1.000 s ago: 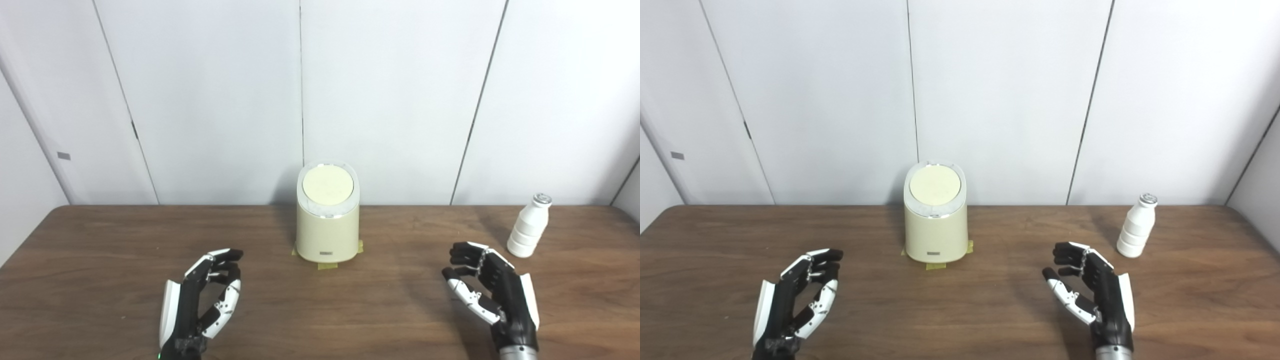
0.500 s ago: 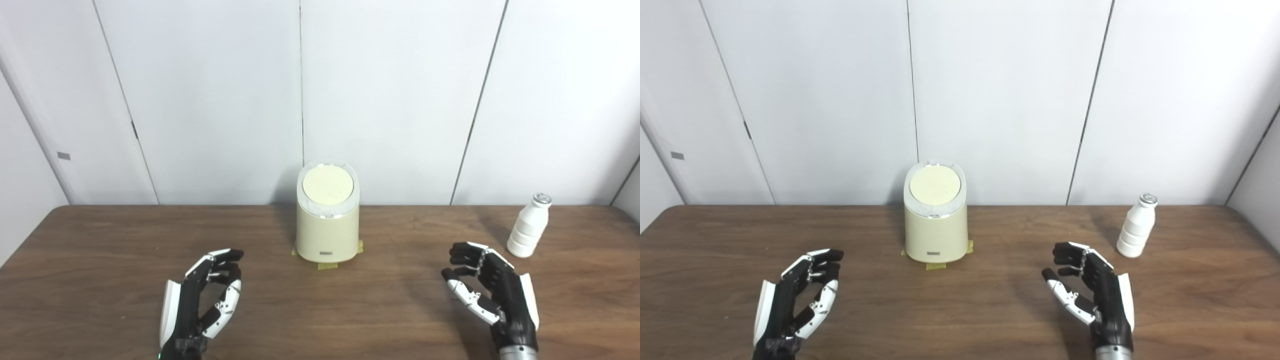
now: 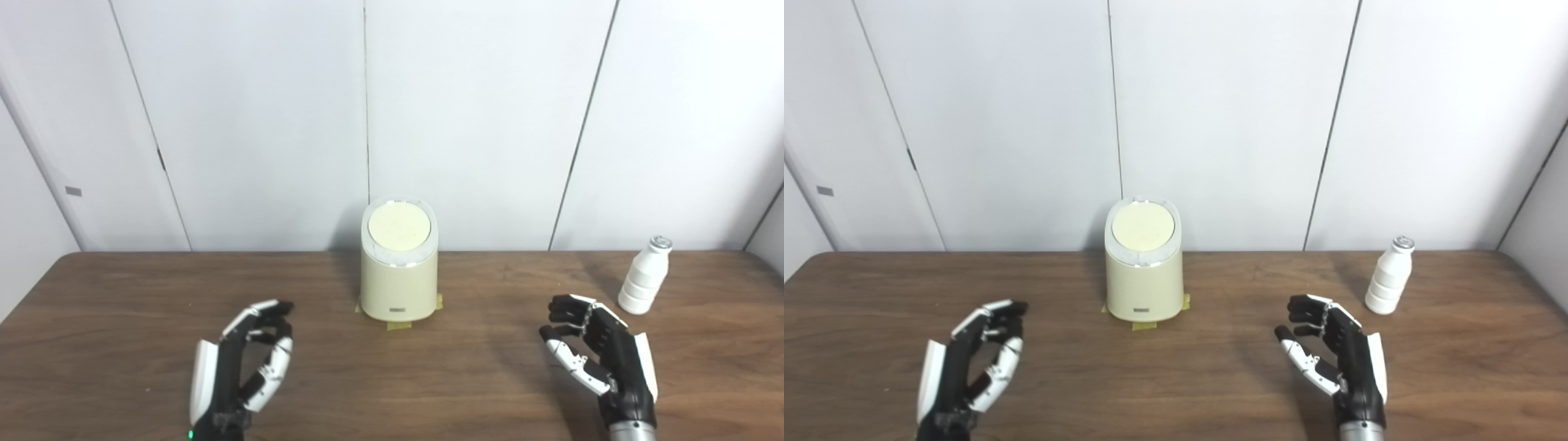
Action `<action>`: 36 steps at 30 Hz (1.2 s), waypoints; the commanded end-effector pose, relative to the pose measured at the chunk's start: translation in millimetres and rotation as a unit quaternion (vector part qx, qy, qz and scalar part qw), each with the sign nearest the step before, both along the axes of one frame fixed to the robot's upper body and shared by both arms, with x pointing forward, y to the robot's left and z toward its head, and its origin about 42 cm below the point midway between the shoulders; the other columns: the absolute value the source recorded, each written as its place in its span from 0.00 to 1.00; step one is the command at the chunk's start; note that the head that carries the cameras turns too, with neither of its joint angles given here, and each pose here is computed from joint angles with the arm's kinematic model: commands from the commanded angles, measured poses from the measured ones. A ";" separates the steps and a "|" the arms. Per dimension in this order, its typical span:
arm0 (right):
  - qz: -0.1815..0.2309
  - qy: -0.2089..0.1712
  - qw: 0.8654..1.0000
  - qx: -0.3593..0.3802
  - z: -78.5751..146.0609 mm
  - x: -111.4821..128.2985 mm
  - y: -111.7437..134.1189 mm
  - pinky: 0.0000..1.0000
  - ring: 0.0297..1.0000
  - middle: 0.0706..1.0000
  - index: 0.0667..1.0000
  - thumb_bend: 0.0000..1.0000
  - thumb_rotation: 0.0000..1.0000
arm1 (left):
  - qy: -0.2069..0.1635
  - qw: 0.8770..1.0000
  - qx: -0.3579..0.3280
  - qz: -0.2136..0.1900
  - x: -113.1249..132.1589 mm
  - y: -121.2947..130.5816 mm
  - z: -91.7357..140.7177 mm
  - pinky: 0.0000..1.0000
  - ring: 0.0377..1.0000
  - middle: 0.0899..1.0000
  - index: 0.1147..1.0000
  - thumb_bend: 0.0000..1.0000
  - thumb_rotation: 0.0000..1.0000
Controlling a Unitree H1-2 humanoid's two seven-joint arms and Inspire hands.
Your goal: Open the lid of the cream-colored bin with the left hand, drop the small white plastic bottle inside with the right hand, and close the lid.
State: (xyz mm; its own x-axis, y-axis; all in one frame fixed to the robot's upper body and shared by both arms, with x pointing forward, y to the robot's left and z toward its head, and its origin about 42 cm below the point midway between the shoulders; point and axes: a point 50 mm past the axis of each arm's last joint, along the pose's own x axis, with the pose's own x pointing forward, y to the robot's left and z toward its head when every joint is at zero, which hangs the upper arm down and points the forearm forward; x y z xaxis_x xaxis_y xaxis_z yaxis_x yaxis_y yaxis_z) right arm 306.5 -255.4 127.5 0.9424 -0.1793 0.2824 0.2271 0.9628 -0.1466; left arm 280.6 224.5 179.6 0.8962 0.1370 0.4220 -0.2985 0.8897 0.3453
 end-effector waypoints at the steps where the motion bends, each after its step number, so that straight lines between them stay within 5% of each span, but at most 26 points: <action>1: 0.005 -0.032 0.999 -0.006 10.2 5.8 3.2 0.55 0.62 0.61 0.59 0.26 0.17 | -0.048 0.999 -0.007 -0.007 18.7 -8.8 41.4 0.65 0.72 0.73 0.72 0.52 0.67; 9: 0.006 -0.035 0.999 -0.004 9.6 8.0 7.3 0.55 0.62 0.61 0.59 0.26 0.18 | -0.039 0.999 -0.004 0.000 67.2 -21.9 108.6 0.79 0.86 0.86 0.85 0.79 0.59; 19: -0.001 -0.029 1.000 -0.007 9.2 8.9 10.2 0.55 0.62 0.61 0.59 0.26 0.22 | -0.019 0.996 0.084 0.021 110.2 -55.6 155.4 0.75 0.87 0.91 0.93 0.95 0.49; 25: -0.001 -0.033 0.999 -0.009 10.6 7.9 12.2 0.54 0.61 0.60 0.58 0.26 0.21 | 0.001 0.991 0.137 0.003 129.1 -84.6 166.6 0.75 0.94 0.99 1.00 1.00 0.33; 31: -0.002 -0.030 1.000 -0.006 11.1 6.8 13.1 0.55 0.61 0.61 0.59 0.26 0.22 | 0.014 0.981 0.196 -0.003 143.5 -105.9 164.9 0.95 1.00 1.00 1.00 0.98 0.21; 36: -0.001 -0.029 1.000 -0.009 11.1 6.7 14.3 0.54 0.61 0.61 0.59 0.27 0.22 | 0.025 0.969 0.245 0.001 156.1 -121.2 160.1 0.98 1.00 1.00 1.00 0.95 0.21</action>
State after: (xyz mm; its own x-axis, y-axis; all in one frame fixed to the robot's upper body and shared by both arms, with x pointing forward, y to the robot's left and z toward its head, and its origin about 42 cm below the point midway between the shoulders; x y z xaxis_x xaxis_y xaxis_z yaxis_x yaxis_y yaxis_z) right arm 310.4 -246.9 130.6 0.9366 -0.1854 0.2974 0.2381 0.9593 -0.1519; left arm 431.2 111.8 308.9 0.9506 -0.0625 0.3042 -0.1968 0.6366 0.7457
